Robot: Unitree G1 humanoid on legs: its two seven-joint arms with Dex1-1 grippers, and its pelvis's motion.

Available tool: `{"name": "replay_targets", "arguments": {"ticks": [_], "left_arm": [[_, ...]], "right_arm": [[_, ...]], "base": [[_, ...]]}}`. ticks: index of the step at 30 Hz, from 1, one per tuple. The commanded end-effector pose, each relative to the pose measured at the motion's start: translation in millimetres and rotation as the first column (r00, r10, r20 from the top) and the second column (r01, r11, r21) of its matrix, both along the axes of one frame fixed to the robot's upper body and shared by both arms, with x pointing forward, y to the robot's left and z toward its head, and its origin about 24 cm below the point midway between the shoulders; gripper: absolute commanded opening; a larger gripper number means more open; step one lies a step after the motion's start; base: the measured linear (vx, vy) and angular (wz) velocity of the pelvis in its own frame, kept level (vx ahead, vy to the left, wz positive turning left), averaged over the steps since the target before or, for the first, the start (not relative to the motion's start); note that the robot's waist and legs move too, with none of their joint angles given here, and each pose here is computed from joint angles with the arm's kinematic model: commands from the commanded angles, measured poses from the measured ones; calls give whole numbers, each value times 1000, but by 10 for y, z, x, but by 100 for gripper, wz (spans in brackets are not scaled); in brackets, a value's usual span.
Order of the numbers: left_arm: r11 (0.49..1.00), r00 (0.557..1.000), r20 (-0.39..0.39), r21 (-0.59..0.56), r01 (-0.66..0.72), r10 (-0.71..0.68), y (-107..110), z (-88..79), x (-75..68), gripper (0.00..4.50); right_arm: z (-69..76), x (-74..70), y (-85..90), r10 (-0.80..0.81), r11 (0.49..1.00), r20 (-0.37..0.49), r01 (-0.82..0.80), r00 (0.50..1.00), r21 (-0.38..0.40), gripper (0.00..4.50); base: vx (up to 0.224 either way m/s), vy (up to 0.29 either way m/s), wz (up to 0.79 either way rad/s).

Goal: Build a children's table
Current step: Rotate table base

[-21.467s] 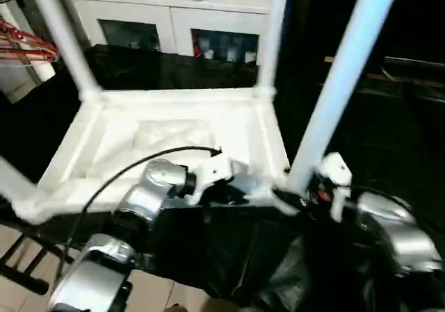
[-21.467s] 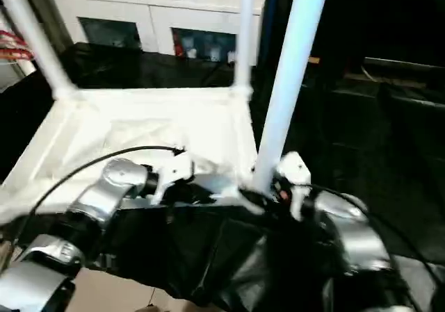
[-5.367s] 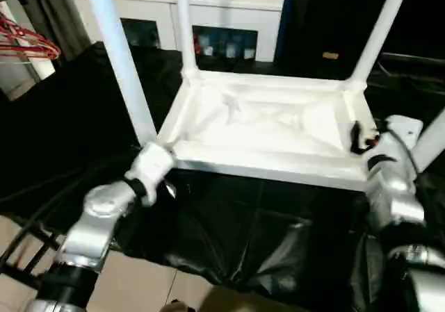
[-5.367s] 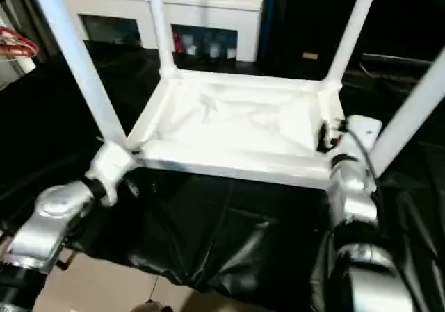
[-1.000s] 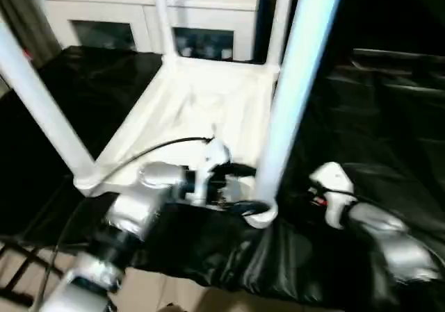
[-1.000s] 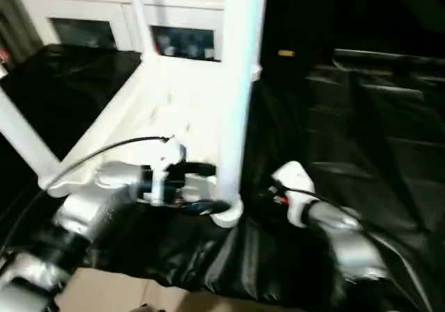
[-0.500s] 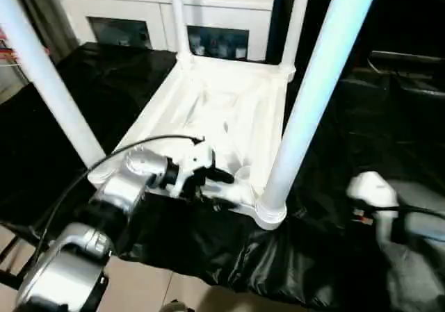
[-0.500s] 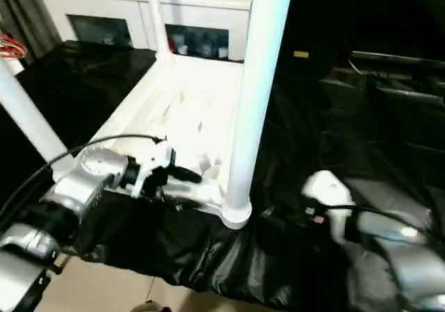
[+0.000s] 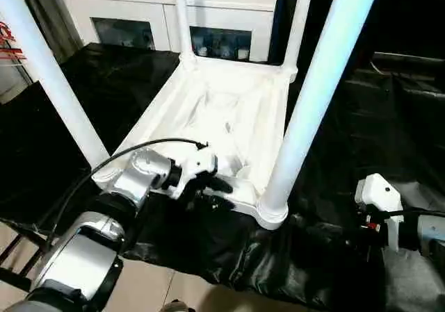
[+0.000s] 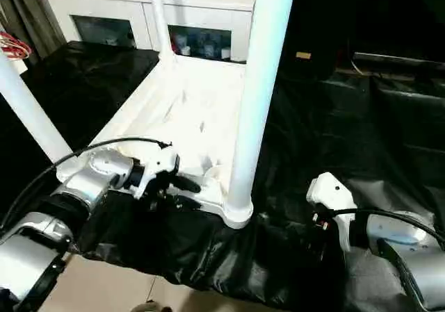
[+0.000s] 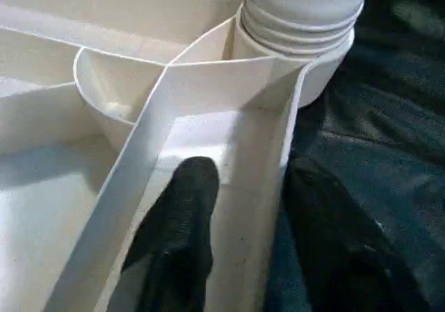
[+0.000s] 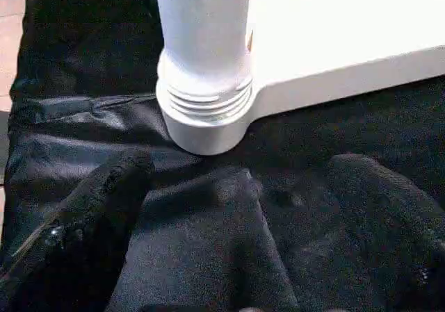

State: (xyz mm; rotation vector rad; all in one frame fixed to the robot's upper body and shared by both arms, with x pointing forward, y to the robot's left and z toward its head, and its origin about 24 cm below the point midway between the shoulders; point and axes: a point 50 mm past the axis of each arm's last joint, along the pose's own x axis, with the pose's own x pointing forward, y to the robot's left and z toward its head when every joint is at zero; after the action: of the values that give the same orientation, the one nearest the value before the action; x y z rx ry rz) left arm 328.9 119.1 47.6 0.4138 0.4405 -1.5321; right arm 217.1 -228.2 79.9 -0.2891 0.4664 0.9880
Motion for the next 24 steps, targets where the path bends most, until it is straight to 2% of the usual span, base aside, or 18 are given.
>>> {"name": "replay_targets", "arguments": {"ticks": [1,3,9,14,19,23,24], "left_arm": [[999,1000,12,29,23,-23,-2,27,20,149],[999,1000,7,39,31,-31,4,18,17,145],[996,999,-3,66,55,-55,24,-5,7,73],[995,998,-14,80,58,-57,51,-20,-1,42],[1000,998,-56,6,-6,6,57,-12,-1,11],[1000,995,-94,8,-25,26,50,-104,-76,3],[999,994,-94,-8,-50,49,20,-128,-96,1]], "right_arm": [[50,-3,-10,2,1000,7,-2,1000,-10,450],[48,2,-4,2,1000,5,-2,1000,-10,450],[45,20,34,15,1000,-2,-15,1000,-10,450],[51,48,43,22,1000,1,-22,1000,-7,450],[41,90,109,33,999,12,-33,999,16,450],[-7,140,191,34,999,36,-35,999,38,450],[-28,189,224,13,999,59,-15,998,37,450]], "base": [[0,0,0],[0,0,0],[0,0,0],[0,0,0],[0,0,0],[0,0,0],[0,0,0]]}}
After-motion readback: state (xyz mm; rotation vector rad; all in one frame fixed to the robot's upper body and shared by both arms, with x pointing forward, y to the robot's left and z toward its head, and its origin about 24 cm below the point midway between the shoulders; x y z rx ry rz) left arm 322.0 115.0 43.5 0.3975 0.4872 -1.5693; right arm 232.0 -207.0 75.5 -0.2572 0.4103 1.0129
